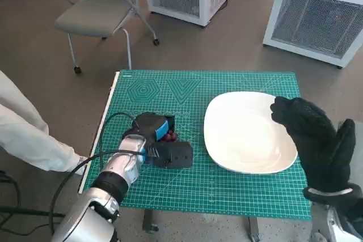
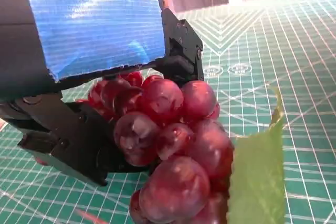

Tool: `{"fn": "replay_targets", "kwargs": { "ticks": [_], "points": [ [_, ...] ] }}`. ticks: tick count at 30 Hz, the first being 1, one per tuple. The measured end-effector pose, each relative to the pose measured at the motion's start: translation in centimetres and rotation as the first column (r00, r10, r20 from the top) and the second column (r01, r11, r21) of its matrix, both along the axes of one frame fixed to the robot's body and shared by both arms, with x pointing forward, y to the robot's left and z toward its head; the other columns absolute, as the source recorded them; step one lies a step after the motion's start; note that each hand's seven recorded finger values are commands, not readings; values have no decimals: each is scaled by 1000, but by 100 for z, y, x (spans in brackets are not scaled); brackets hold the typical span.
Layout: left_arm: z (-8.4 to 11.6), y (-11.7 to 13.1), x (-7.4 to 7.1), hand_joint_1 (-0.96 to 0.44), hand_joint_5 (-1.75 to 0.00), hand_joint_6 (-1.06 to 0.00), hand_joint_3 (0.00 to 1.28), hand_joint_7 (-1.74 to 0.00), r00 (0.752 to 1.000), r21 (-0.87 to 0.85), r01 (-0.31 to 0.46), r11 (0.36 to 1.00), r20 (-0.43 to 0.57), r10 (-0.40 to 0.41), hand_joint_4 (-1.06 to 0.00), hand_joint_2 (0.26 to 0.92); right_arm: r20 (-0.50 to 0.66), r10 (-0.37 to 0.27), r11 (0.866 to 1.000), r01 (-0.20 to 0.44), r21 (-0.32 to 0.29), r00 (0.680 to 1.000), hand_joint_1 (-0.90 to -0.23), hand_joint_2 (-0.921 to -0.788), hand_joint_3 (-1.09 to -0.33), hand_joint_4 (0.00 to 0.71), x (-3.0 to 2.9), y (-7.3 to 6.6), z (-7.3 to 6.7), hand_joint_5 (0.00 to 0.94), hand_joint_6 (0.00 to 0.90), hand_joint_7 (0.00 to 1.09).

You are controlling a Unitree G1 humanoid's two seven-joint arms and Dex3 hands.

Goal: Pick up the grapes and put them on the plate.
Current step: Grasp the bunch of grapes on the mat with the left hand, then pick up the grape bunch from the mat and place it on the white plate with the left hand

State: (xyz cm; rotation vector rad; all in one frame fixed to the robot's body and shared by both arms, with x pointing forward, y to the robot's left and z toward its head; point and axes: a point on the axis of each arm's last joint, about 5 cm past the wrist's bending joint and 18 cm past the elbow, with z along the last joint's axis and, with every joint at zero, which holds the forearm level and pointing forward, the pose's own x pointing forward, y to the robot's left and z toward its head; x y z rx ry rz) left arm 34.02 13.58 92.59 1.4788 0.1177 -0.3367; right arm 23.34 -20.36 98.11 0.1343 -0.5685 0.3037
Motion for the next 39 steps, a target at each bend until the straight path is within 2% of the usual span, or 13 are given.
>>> {"fn": "replay_targets", "kwargs": {
  "ticks": [8,15,23,26,31,38,39],
  "points": [
    [-34,6,-18,3,-1711,-468,1043,-1645,1000,-26,-2,1000,-22,1,-350,508,-1,-2,1000,2,-1,1000,-357,-921,-624,365,0,1,0,910,172,1059],
    [-38,8,-21,3,-1684,-528,949,-1509,1000,-41,3,999,-25,-4,-368,537,-4,-3,1000,3,-1,1000,-357,-921,-624,365,4,0,-5,909,172,1059],
    [-31,21,-18,3,-1633,-580,768,-1337,1000,-48,4,999,-22,-5,-396,617,-10,-4,1000,4,0,1000,-353,-921,-625,366,11,-2,-15,908,173,1059],
    [-30,24,-17,3,-1683,-595,775,-1295,1000,-52,3,999,-21,-4,-372,616,-12,-4,1000,4,1,1000,-352,-921,-626,366,13,-2,-18,907,173,1058],
    [-35,27,-20,3,-1732,-545,928,-1457,1000,-56,0,998,-21,-2,-336,554,-13,-4,1000,4,1,1000,-350,-921,-627,366,14,-2,-19,907,173,1058],
    [-52,34,-29,3,-1677,-578,845,-1357,1000,-58,-3,998,-15,2,-392,577,-15,-3,1000,4,2,1000,-348,-921,-627,367,19,-1,-24,906,177,1059],
    [-52,35,-29,3,-1672,-588,802,-1313,1000,-58,-3,998,-14,3,-402,597,-15,-3,1000,3,2,1000,-348,-921,-627,367,19,-1,-24,905,178,1059]
  ]
}}
